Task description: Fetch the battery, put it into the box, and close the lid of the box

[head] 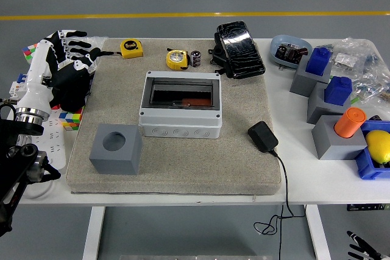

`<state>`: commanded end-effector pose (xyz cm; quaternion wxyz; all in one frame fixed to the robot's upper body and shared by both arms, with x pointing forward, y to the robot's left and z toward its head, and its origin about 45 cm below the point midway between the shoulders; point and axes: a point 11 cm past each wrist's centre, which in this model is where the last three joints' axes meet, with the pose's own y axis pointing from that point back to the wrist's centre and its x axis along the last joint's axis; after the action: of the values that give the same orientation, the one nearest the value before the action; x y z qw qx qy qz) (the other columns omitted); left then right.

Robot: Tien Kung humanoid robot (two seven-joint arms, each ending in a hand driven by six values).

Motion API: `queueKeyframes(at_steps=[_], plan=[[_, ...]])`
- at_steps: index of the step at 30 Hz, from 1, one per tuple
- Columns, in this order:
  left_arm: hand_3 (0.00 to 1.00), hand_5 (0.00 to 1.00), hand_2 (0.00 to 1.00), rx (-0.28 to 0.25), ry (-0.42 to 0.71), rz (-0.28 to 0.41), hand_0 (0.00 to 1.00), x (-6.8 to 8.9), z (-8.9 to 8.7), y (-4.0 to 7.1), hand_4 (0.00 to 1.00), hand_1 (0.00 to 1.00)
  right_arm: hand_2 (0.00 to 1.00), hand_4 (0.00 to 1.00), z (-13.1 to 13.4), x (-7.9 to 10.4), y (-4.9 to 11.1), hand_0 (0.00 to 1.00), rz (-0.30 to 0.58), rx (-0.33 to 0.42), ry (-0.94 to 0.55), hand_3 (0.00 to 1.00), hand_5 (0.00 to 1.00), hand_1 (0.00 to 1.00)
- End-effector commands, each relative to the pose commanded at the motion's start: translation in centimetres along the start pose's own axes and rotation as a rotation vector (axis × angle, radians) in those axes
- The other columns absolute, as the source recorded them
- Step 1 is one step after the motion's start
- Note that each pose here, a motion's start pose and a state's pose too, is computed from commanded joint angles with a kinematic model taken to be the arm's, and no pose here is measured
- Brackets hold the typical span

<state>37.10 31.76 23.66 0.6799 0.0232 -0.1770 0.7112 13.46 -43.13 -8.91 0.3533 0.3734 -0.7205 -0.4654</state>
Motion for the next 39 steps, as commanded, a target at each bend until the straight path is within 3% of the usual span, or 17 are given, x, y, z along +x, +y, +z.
queueKeyframes(at_steps=[39], plan=[[0.583, 0.367, 0.492, 0.083, -0.024, -0.037, 0.332, 0.1, -2.1, 2.0, 0.905, 0.451, 0.662, 0.927, 3.5, -0.3, -0.2, 0.643, 0.021, -0.065, -0.004, 0.56, 0.493, 0.694]])
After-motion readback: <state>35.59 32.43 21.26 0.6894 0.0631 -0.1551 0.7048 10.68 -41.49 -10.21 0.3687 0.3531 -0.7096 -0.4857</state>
